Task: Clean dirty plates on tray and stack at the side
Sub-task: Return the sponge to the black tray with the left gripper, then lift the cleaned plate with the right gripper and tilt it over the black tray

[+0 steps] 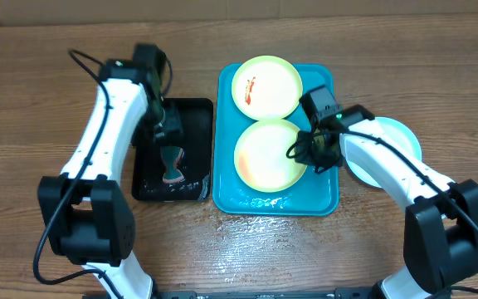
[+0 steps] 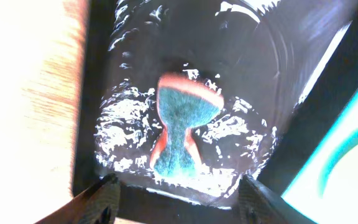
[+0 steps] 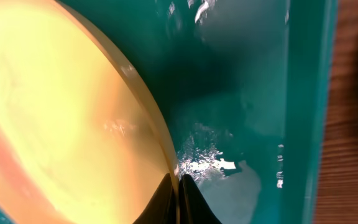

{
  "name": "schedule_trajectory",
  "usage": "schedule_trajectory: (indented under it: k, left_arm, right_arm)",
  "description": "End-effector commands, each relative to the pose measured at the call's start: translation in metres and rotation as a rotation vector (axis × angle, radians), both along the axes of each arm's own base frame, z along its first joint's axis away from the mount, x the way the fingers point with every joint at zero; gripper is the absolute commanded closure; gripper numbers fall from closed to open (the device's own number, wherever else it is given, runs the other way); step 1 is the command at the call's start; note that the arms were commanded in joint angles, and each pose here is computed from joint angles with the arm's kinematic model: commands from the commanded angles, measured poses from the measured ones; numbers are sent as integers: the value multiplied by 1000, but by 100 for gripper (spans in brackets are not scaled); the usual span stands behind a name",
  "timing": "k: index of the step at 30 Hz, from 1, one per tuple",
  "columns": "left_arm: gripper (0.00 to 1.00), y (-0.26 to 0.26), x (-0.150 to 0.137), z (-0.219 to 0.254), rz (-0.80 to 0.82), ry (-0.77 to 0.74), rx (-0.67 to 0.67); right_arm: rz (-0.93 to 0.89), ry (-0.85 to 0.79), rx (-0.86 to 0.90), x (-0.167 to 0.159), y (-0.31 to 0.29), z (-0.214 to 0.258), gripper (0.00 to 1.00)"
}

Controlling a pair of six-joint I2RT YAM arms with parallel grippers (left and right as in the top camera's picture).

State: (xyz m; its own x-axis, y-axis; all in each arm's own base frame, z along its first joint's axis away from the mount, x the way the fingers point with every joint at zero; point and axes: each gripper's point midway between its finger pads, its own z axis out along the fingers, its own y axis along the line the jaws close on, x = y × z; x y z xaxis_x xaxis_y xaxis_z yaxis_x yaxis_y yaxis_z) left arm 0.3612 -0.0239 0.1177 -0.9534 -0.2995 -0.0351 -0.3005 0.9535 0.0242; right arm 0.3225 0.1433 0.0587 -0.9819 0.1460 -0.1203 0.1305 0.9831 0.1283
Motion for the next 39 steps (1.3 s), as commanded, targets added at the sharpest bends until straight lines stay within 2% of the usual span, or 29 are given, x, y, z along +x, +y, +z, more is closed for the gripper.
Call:
schedule_trajectory:
  k: [1, 3, 5, 6, 10, 14, 18, 23, 27, 32, 39]
  left_arm:
    - [27, 14, 22, 52, 41, -124, -47]
    - [11, 21, 30, 77, 56, -178, -94]
    - [1, 27, 37, 98, 66, -234, -139]
    - [0, 30, 40, 105, 76, -255, -154]
    - [0, 44, 47, 131, 112, -330, -189]
    - [0, 53, 49, 141, 134, -362, -197]
    - [0, 60, 46, 140, 147, -351, -177]
    - [0, 70, 43, 138, 161, -340, -113]
    - [0, 71, 42, 137, 162, -335, -106]
    - [0, 71, 42, 137, 162, -336, -106]
    - [0, 71, 43, 138, 162, -341, -106]
  right_arm:
    - [119, -189, 7, 32, 10, 66, 96]
    - [204, -234, 4, 38, 18, 93, 96]
    - [269, -279, 5, 42, 28, 117, 96]
    - [300, -310, 10, 44, 35, 129, 96]
    - [373, -446, 13, 54, 67, 165, 96]
    - [421, -576, -15, 59, 105, 179, 96]
    - [454, -649, -86, 63, 142, 168, 96]
    - [452, -647, -163, 64, 169, 132, 96]
    - [421, -722, -309, 66, 168, 135, 96]
    - [355, -876, -481, 55, 167, 172, 96]
    - [361, -970, -607, 36, 171, 197, 96]
